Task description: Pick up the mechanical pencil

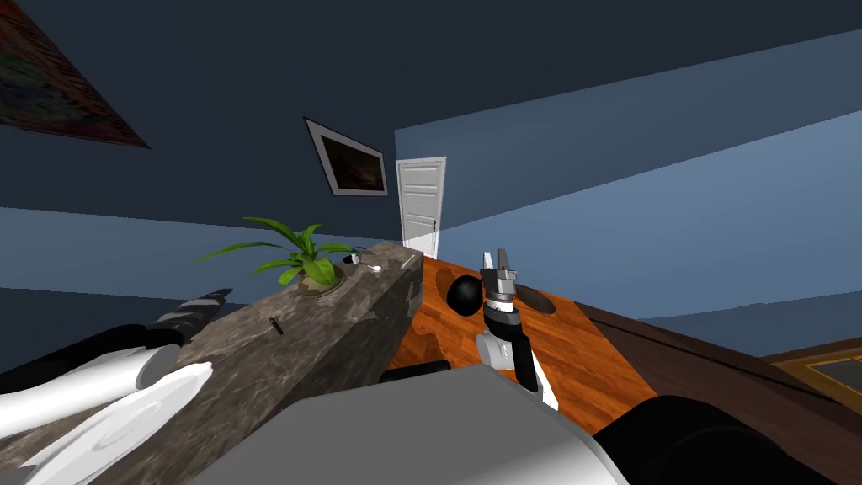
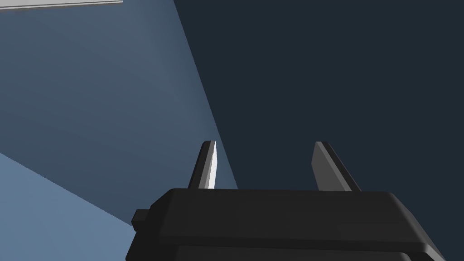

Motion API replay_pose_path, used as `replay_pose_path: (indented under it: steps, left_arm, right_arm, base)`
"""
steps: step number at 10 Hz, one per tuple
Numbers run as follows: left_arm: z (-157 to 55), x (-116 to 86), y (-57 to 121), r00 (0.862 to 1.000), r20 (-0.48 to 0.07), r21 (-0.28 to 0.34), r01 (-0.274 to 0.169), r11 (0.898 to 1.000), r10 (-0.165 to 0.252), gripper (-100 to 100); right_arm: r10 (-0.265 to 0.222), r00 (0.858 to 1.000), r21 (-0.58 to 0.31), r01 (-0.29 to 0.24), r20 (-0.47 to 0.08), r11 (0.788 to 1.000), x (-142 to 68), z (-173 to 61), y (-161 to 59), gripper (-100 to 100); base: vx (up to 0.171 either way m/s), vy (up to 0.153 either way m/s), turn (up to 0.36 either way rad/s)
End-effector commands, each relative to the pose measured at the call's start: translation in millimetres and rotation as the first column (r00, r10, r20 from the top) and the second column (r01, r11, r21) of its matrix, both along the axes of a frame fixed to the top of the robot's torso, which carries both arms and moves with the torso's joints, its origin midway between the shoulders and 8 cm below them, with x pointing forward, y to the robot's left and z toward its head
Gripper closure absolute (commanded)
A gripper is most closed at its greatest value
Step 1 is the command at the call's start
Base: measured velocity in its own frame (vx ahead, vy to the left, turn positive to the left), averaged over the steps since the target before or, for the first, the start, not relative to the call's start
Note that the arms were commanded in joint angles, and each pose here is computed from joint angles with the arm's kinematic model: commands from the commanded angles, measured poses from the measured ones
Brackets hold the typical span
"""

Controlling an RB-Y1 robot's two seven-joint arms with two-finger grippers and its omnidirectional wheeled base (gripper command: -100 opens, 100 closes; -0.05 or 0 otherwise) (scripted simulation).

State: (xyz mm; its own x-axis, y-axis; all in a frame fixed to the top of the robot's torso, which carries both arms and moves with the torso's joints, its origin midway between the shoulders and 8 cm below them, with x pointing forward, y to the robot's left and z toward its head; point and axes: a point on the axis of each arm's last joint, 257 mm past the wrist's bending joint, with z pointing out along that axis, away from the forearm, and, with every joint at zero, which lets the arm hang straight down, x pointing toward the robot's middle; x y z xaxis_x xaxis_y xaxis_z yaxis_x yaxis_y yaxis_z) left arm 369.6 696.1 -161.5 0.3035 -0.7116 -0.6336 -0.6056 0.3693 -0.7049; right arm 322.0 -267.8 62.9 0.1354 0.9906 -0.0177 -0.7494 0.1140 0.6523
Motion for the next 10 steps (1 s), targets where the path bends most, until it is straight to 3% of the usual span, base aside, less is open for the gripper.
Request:
replay_pose_path:
  steps: [1, 5, 10]
  left_arm:
    - [-14, -9, 4.8, 0.999, -0.046, -0.032, -0.022, 0.999, 0.021, -100]
    - [-29, -21, 13.8, 0.993, -0.109, -0.08, -0.055, 0.995, 0.046, -100]
    - [-57, -43, 23.4, 0.971, -0.227, -0.173, -0.11, 0.979, 0.069, -100]
  right_arm:
    - [0.0, 1.0, 0.0, 0.0, 0.0, 1.0, 0, 0, 0, 0]
    - [0.0, 1.0, 0.0, 0.0, 0.0, 1.0, 0, 0, 0, 0]
    - [0.0, 1.0, 0.0, 0.0, 0.0, 1.0, 0, 0, 0, 0]
  base:
    - [-0.026, 0.034, -0.226]
    - [-0.023, 0.036, -0.12]
    - [-0.032, 0.036, -0.192]
